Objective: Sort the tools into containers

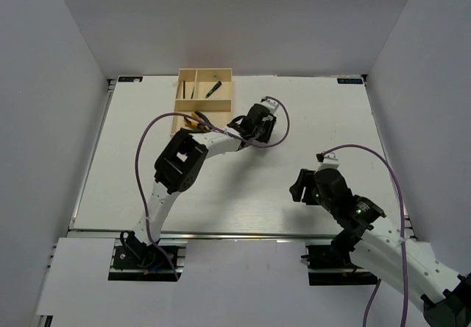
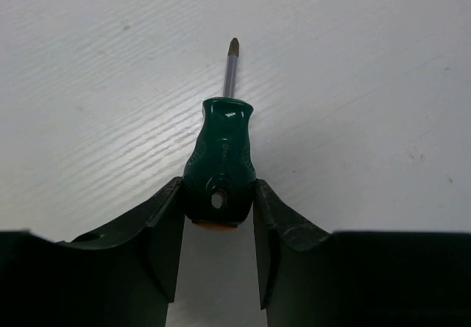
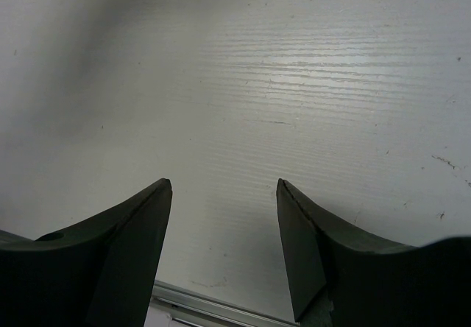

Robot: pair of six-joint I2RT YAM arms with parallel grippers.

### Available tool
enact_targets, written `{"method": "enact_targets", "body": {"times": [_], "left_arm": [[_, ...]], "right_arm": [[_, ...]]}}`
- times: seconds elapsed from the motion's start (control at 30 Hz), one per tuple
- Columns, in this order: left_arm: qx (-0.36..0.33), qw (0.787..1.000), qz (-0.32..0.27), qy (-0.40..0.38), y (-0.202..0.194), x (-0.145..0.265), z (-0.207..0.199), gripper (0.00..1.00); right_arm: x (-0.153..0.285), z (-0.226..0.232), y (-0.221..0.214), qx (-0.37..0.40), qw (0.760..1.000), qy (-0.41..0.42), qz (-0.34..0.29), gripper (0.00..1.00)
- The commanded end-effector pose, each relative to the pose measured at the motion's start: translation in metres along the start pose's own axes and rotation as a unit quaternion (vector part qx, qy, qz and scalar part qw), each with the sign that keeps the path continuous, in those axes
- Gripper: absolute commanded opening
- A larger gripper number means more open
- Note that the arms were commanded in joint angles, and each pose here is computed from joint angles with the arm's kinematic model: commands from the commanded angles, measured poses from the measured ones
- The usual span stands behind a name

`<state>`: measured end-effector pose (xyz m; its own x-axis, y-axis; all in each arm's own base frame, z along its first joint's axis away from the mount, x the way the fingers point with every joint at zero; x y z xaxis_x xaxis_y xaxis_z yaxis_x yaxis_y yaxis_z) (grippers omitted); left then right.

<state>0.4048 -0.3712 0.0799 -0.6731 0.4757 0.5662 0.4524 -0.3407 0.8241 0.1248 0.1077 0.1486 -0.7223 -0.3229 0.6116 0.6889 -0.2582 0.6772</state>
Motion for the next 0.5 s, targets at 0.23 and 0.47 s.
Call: {"method": "enact_targets", "body": {"times": [0.23,0.47], "left_arm": [[0.014,0.989,-0.123,0.081,0.121,0.069,0.070,0.00],[0.064,0.981,-0.137,0.123,0.139,0.077,0.139,0.00]], "right_arm": [[-0.006,0.003,-0.002,0.002,1.000,0.019,-0.007,0.65],[-0.008,0.002,-0.003,0.005,1.000,0.023,-0.012,0.66]]}}
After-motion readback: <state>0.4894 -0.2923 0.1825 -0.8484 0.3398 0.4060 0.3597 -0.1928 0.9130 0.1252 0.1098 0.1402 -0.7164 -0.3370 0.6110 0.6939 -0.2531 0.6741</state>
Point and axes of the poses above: each gripper's point midway between its finger pads, its own x axis back along the fingers, its own z axis along the line the jaws close on, y = z × x, the point moved 8 cm from there along x, back along the fingers, and after that the axes turned 7 degrees about -x, right-handed, at the moved point
